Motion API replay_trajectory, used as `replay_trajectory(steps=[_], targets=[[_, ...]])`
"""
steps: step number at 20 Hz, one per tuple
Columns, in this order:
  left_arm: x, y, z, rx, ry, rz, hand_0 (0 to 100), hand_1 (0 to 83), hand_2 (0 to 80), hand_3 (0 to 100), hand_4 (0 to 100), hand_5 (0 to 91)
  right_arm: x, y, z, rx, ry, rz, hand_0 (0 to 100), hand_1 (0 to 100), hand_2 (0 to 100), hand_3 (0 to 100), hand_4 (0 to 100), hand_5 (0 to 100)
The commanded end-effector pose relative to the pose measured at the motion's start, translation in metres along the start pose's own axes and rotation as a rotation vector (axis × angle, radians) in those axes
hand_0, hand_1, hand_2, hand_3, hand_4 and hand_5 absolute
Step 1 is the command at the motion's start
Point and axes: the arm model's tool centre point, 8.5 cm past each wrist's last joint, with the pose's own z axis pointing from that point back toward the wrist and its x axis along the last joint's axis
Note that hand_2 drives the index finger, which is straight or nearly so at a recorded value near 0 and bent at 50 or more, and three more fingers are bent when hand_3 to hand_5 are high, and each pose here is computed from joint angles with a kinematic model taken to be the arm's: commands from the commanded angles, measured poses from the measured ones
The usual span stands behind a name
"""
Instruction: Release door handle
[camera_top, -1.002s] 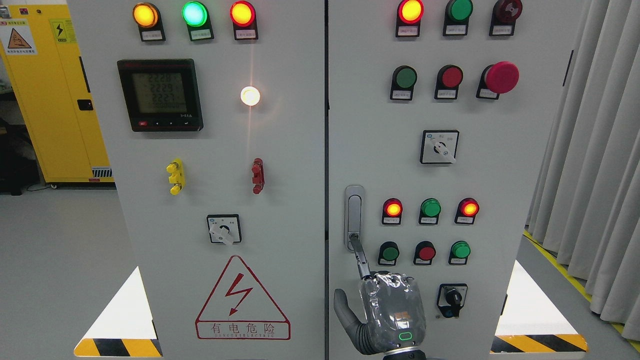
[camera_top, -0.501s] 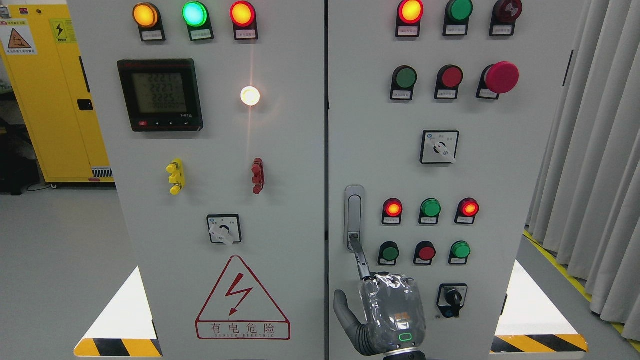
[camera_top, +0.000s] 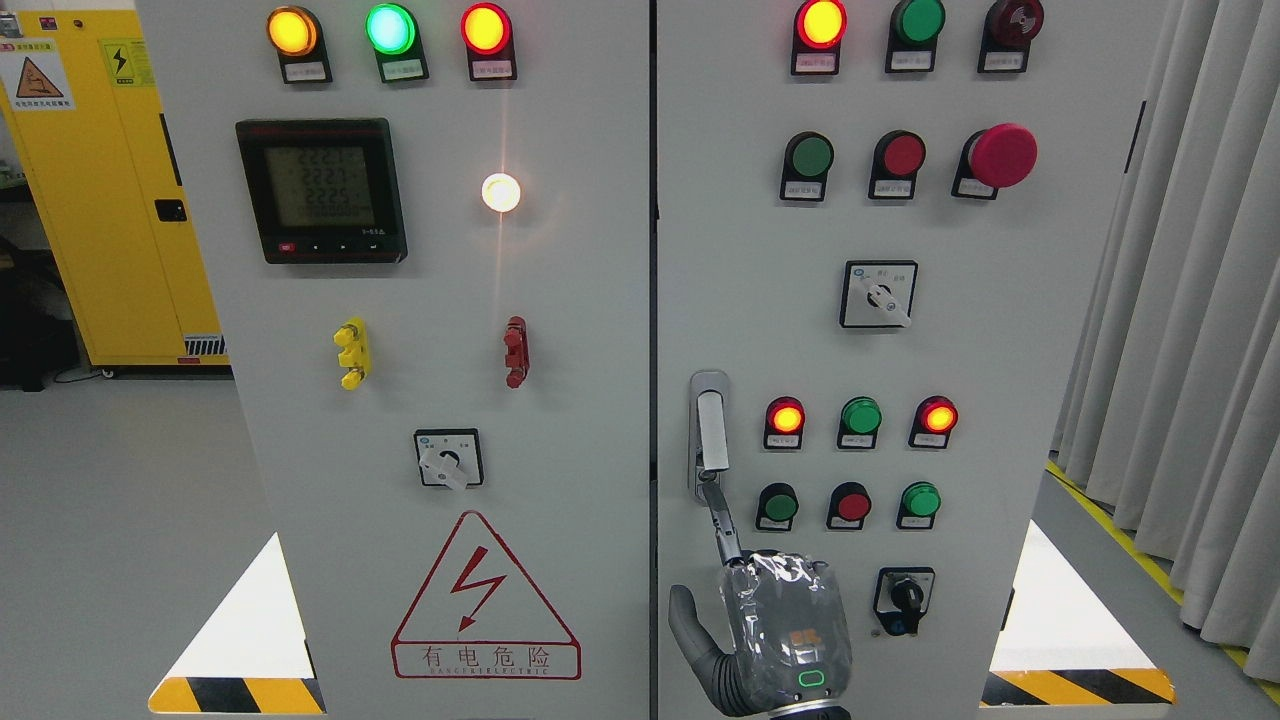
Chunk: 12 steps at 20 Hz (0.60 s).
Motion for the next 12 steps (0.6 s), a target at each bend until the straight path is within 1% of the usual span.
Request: replay_trajectory(steps=[1, 12], targets=[[0.0001, 0.0000, 0.0000, 0.000, -0.001, 0.000, 12, 55.6, 0.0, 0, 0, 0.0, 0.0008, 0.0006, 0.0012, -0.001, -0.003, -0.001, 58, 37, 8, 100, 100, 100], [0.0001, 0.0000, 0.0000, 0.000, -0.001, -0.001, 12, 55.6, 0.0, 0, 0, 0.0, 0.0030, -0.0038, 0.0003, -0.021, -0.011, -0.005, 58, 37, 8, 100, 100, 100]])
